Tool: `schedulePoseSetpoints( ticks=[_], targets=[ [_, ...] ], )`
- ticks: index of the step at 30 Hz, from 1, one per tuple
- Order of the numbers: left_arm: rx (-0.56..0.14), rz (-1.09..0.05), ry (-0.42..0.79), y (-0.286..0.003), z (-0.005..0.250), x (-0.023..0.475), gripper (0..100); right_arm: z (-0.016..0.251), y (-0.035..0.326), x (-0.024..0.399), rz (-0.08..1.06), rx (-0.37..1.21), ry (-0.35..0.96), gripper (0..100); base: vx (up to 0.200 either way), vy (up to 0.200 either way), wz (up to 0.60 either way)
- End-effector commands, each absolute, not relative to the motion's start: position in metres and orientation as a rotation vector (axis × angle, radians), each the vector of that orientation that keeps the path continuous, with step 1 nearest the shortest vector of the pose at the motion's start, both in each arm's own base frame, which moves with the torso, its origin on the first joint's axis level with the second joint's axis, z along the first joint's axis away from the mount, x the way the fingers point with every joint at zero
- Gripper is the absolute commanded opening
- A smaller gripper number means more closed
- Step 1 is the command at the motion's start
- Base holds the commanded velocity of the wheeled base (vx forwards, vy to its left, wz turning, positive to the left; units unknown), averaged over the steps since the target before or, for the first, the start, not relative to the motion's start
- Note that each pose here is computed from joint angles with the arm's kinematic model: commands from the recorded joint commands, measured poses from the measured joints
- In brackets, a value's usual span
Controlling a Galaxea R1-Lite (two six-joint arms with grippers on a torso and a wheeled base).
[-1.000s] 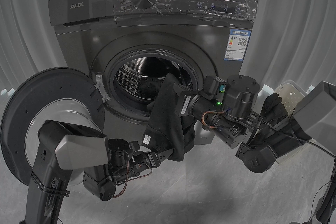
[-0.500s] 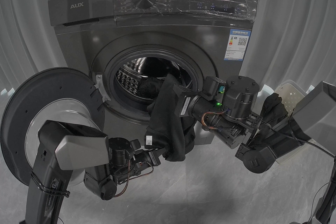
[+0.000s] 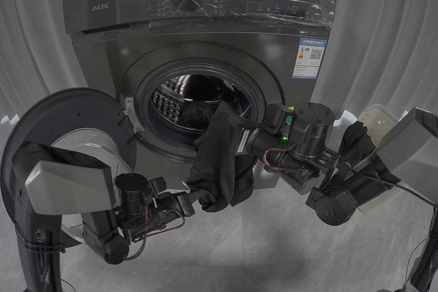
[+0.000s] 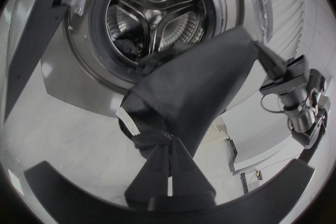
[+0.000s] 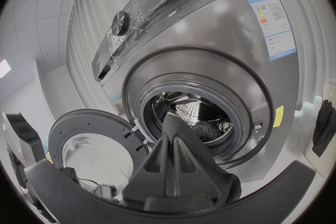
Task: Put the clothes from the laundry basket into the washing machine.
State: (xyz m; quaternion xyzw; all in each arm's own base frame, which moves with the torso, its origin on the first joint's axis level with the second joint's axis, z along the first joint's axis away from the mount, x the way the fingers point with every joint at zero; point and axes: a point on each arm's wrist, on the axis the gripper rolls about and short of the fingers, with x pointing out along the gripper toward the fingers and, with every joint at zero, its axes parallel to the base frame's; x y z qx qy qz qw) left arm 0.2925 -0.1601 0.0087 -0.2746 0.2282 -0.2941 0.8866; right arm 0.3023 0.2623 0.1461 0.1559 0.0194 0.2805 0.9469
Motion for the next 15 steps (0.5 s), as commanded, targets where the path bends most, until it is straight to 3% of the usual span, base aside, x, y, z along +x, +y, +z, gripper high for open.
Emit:
schedulePoseSetpoints(
  ticks=[1, 13, 15],
  targets=[
    [-0.571, -0.634, 0.397, -0.149, 0.046, 0.277, 0, 0.140, 0.262, 0.302, 0.568, 0.309, 0.057, 0, 0.000, 0.000, 0.00],
    [-0.617, -0.628, 0.292, -0.116, 0.078, 0.284, 0, 0.121, 0.261, 0.302, 0.556, 0.297, 0.100, 0, 0.000, 0.000, 0.00],
    [-0.683, -0.657, 0.274, -0.113, 0.094, 0.279, 0, 0.118, 0.259, 0.301, 0.552, 0.291, 0.114, 0, 0.000, 0.000, 0.00]
  ],
)
